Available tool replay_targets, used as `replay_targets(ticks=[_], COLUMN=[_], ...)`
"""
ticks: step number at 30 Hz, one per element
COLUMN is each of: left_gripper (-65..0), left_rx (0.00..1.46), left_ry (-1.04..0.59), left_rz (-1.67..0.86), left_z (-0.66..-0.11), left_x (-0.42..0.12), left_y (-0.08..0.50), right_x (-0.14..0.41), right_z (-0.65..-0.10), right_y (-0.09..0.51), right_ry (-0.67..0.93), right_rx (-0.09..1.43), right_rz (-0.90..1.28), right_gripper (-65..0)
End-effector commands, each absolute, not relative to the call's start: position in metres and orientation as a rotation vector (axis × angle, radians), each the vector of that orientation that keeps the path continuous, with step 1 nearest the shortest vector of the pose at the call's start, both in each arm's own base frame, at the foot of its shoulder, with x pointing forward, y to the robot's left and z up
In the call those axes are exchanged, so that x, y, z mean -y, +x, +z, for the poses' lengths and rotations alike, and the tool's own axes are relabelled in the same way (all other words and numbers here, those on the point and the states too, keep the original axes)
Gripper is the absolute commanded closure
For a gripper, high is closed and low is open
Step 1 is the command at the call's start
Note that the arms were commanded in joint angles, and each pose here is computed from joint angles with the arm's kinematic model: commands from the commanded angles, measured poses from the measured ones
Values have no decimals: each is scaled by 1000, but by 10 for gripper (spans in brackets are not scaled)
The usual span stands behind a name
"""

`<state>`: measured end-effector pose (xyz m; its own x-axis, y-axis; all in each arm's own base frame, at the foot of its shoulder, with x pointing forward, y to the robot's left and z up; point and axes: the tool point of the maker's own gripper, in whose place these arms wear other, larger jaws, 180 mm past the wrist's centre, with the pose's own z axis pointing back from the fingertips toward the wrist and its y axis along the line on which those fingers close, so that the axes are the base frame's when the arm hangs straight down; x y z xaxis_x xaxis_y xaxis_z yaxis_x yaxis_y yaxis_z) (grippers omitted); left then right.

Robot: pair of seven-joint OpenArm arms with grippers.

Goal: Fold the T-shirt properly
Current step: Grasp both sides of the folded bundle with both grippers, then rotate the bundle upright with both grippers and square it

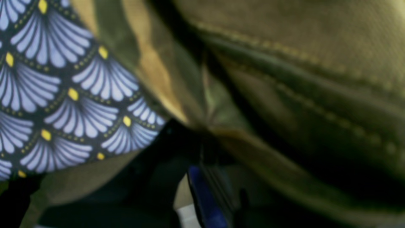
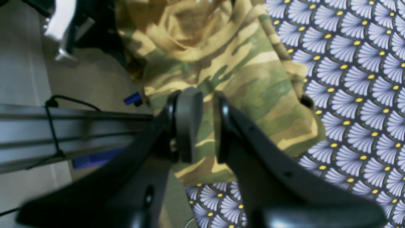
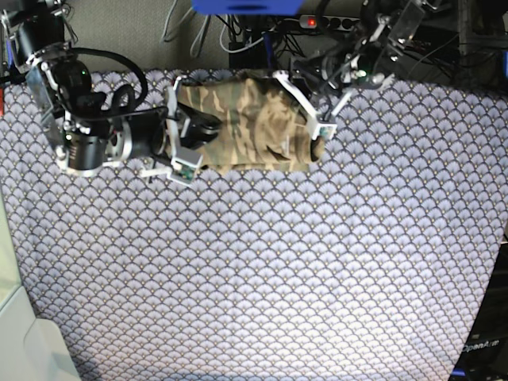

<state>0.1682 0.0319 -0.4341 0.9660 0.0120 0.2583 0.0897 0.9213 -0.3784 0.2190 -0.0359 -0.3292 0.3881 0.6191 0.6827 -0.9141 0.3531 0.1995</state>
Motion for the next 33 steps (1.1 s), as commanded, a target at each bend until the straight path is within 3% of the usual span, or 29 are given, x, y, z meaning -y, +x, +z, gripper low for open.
replay_targets(ticks=[1, 11, 17, 25, 33], left_gripper=[-25, -25, -25, -25, -25], left_rx=[319, 392, 476, 466, 470], left_ry=[-421, -365, -390, -366, -317], left_rz=[-43, 58, 59, 114, 137], left_z=[-428, -426, -406, -424, -437], left_x=[-24, -58, -47, -46, -62], left_y=[182, 225, 264, 303, 317], right_x=[35, 46, 46, 70, 125], right_z=[-319, -321, -321, -352, -374], right_y=[224, 225, 225, 245, 283], right_ry=[633, 604, 604, 585, 290], right_rx=[592, 575, 575, 505, 464], right_rz=[1067, 1075, 1075, 955, 975], right_gripper=[-92, -92, -92, -92, -92])
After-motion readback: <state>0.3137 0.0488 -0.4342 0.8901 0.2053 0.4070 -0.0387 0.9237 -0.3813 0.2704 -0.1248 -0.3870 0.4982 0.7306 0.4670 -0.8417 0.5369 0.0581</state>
